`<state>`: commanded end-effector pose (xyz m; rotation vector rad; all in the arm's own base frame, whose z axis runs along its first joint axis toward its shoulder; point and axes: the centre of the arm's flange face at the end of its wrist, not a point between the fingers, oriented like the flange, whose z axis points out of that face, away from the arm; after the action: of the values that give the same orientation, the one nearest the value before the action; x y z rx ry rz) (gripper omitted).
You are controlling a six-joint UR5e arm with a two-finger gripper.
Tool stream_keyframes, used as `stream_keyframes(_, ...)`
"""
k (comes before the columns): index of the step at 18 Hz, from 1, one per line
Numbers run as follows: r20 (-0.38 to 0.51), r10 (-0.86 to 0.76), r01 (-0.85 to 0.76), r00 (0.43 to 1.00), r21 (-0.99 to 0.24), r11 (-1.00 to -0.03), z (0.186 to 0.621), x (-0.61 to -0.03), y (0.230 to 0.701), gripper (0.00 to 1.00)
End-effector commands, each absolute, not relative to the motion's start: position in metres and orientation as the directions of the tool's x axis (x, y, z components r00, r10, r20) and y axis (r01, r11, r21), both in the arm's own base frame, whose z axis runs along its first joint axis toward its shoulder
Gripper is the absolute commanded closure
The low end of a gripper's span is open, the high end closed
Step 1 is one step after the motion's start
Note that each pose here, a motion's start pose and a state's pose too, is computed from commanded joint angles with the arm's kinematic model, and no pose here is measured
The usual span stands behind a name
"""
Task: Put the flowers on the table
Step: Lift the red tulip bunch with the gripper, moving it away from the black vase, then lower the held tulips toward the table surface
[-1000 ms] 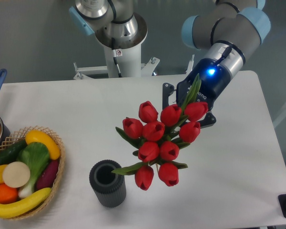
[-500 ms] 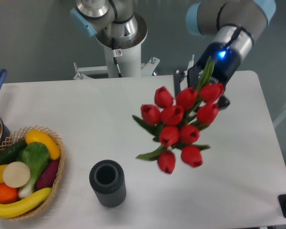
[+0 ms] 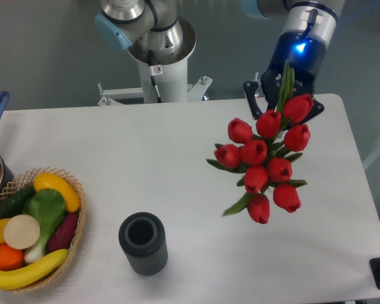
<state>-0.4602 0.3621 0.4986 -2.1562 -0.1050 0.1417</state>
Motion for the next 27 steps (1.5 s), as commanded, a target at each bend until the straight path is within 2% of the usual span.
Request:
stream_keyframes(5, -0.137, 0.103, -0.034, 0.985, -0.746, -0.665, 0.463, -0.458, 0.367, 0.9)
stream_keyframes(10, -0.202, 0.0, -0.117, 0.979, -0.569, -0.814, 0.397, -0.448, 0.382, 0.9)
stream_keyframes(16, -0.239, -0.066, -0.164, 0.969, -0.418, -0.893, 0.363, -0.448, 0.401, 0.9)
stream_keyframes(23, -0.184, -0.099, -0.158, 0.978, -0.344, -0.925, 0.309, -0.455, 0.418, 0.9)
stream_keyframes(27, -0.18, -0.152, -0.19, 0.972, -0.217, -0.958, 0.274, -0.447, 0.444, 0.89)
